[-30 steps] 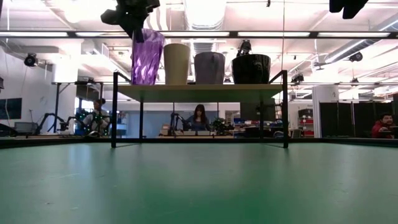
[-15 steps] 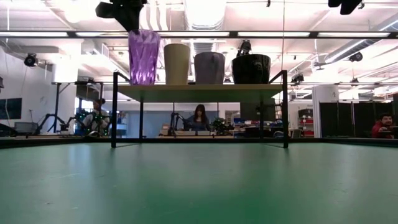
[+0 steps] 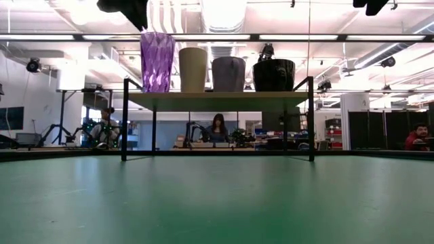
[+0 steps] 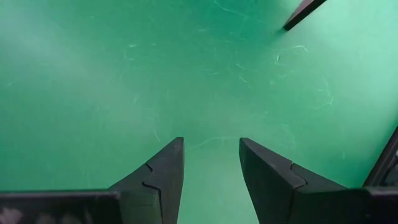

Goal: Stack small to large cups/mugs on shelf
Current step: Return to Home Position

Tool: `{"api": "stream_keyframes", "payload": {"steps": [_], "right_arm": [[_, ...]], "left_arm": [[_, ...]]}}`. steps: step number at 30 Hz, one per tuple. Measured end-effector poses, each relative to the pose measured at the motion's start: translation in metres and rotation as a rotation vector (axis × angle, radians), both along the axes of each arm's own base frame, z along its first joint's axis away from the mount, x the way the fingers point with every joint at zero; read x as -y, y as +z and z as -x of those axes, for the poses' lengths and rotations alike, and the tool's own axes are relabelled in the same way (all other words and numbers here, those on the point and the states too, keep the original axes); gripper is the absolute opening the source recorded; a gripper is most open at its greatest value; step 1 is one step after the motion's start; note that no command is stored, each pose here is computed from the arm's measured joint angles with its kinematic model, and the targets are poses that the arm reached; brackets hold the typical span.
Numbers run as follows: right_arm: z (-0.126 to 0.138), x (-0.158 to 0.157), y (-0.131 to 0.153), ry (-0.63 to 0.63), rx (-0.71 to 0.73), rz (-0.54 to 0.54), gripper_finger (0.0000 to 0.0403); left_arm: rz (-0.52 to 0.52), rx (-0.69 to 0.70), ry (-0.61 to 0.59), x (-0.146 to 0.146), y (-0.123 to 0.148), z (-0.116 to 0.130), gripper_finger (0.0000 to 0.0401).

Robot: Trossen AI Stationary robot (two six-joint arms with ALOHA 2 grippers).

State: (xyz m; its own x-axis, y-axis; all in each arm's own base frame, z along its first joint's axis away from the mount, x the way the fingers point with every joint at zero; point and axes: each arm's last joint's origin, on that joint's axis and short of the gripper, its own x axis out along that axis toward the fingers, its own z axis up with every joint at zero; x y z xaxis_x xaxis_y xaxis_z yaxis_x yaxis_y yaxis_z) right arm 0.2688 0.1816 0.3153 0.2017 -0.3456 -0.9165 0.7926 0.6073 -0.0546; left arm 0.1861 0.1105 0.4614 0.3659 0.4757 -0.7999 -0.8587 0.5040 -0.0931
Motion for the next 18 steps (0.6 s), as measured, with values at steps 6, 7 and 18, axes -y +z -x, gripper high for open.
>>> {"api": "stream_keyframes", "payload": {"steps": [6,7,18], "right_arm": [[0.014,0.02,0.031,0.027,0.126,0.039,0.0148],[0.018,0.027,0.041,0.036,0.17,0.059,0.0148],[0.076,0.058,0.152,0.196,0.786,0.182,0.0148]], "left_arm": [[-0.024,0.247,-0.146,0.027,0.03,0.015,0.0064],[-0.039,0.314,-0.194,0.035,0.036,0.017,0.0064],[-0.147,0.875,-0.889,0.153,0.06,0.011,0.0064]]}}
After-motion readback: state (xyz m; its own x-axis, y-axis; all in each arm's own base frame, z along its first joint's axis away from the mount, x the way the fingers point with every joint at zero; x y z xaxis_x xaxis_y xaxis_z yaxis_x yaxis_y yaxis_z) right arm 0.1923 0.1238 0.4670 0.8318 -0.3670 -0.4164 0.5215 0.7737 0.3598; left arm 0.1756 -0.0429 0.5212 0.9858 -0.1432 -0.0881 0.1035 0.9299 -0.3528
